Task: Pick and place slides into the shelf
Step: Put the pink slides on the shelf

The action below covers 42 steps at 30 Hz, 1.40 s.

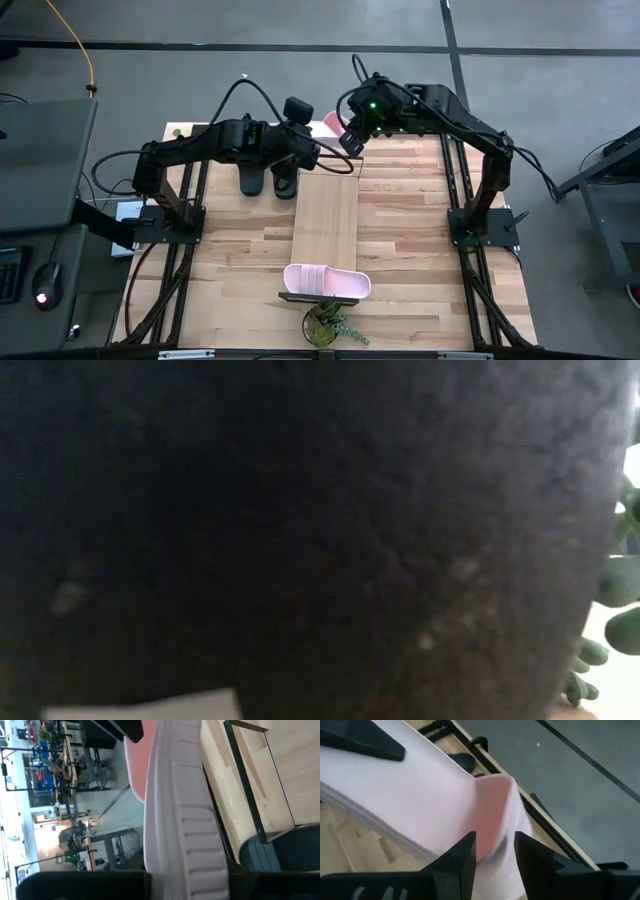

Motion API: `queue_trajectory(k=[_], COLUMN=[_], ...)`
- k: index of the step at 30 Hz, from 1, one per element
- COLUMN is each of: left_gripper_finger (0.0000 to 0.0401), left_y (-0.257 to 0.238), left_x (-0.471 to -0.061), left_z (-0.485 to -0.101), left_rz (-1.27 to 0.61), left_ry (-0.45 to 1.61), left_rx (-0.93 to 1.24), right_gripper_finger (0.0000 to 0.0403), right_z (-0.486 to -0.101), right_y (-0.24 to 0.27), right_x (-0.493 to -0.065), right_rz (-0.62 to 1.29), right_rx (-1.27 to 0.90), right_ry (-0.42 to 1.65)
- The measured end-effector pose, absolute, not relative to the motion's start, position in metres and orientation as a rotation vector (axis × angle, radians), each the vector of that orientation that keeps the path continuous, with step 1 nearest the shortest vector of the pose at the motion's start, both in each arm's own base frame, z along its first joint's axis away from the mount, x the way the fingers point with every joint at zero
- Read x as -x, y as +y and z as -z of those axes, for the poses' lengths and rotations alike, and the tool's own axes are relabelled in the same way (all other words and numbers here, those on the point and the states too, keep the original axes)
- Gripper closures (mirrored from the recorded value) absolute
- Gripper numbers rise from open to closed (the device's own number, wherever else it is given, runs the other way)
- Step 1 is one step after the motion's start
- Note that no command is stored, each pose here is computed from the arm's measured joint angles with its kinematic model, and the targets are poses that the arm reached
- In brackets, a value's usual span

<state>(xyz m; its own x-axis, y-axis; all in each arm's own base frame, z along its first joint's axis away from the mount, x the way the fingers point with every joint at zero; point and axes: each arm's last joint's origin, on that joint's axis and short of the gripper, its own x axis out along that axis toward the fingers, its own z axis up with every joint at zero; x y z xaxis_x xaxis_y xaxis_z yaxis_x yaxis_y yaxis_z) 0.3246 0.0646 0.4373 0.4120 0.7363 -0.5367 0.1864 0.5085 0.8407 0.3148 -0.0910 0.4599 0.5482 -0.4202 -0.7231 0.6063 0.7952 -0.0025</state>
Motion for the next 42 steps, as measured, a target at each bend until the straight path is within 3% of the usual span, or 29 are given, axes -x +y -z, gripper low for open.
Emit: queue_trajectory(k=[19,27,34,38,42], left_gripper_finger=[0.0357,0.0358,0.0358,0.0358,0.0358], left_y=[0.066,0.066,0.064,0.062,0.062], left_x=[-0.331,-0.333,-0.333,-0.334,-0.334], left_z=[-0.445,-0.448,-0.448,-0.448,-0.448], left_rz=[-0.455,-0.462,-0.481,-0.483,-0.490], left_ry=[1.090,1.083,1.077,1.067,1.062], left_rx=[-1.131,-1.182,-1.166,-1.159,-1.150], right_gripper_finger=[0.0283,0.0283,0.0288,0.0319,0.0382], right_z=[-0.459,-0.437,-0.436,-0.434,-0.434], right_y=[-0.099,-0.105,-0.110,-0.113,-0.113], right_x=[-0.311,-0.322,-0.329,-0.328,-0.327], right_rz=[0.648,0.645,0.655,0.645,0.632], right_rx=[-0.364,-0.473,-0.501,-0.529,-0.521], right_ry=[0.775,0.894,0.846,0.861,0.872])
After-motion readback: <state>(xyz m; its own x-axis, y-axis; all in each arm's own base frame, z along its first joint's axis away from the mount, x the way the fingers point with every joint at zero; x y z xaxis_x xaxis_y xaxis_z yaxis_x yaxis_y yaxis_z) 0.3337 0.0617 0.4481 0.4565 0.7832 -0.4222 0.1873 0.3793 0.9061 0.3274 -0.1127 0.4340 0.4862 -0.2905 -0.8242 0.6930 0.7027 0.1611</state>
